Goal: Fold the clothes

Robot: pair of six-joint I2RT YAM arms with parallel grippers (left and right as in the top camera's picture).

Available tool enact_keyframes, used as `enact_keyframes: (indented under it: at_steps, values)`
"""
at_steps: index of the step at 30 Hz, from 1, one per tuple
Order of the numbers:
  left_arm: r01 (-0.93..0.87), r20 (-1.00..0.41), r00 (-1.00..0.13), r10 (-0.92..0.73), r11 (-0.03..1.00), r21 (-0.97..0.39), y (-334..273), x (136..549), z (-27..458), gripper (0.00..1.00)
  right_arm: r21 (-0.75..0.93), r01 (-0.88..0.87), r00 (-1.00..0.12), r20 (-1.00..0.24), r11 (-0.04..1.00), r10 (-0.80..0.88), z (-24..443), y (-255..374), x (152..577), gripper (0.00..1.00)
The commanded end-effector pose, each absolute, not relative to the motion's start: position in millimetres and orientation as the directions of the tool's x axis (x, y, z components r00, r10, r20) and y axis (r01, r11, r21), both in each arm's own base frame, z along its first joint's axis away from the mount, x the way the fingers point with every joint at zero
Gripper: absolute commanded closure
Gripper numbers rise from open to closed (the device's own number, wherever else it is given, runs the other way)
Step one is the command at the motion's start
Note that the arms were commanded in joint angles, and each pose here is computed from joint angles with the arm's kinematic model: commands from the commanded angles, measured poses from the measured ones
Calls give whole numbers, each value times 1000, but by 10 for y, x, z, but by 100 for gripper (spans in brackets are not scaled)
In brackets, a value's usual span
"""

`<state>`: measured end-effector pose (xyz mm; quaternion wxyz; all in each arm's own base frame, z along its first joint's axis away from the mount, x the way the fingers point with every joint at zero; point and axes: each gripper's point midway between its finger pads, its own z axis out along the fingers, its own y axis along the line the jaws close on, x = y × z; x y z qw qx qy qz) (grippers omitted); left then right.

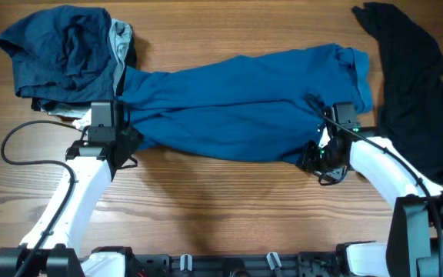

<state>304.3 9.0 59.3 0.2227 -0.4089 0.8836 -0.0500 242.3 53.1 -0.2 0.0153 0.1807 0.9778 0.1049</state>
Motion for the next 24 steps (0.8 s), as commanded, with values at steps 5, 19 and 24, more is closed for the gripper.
enact_keyframes:
  at_steps: [5,19,24]
  values:
    - [-708,-363,-572,-735,667,-235,155,3036,526,96,191,354,-922,-94,916,376,4,445,2609,96]
    - [-622,-383,-581,-718,695,-360,15,2390,1305,96,276,363,-860,-269,890,434,1476,355,1976,96]
    - [-630,-392,-588,-707,705,-327,55,2493,1216,96,310,266,-838,-394,913,378,1519,410,2513,96]
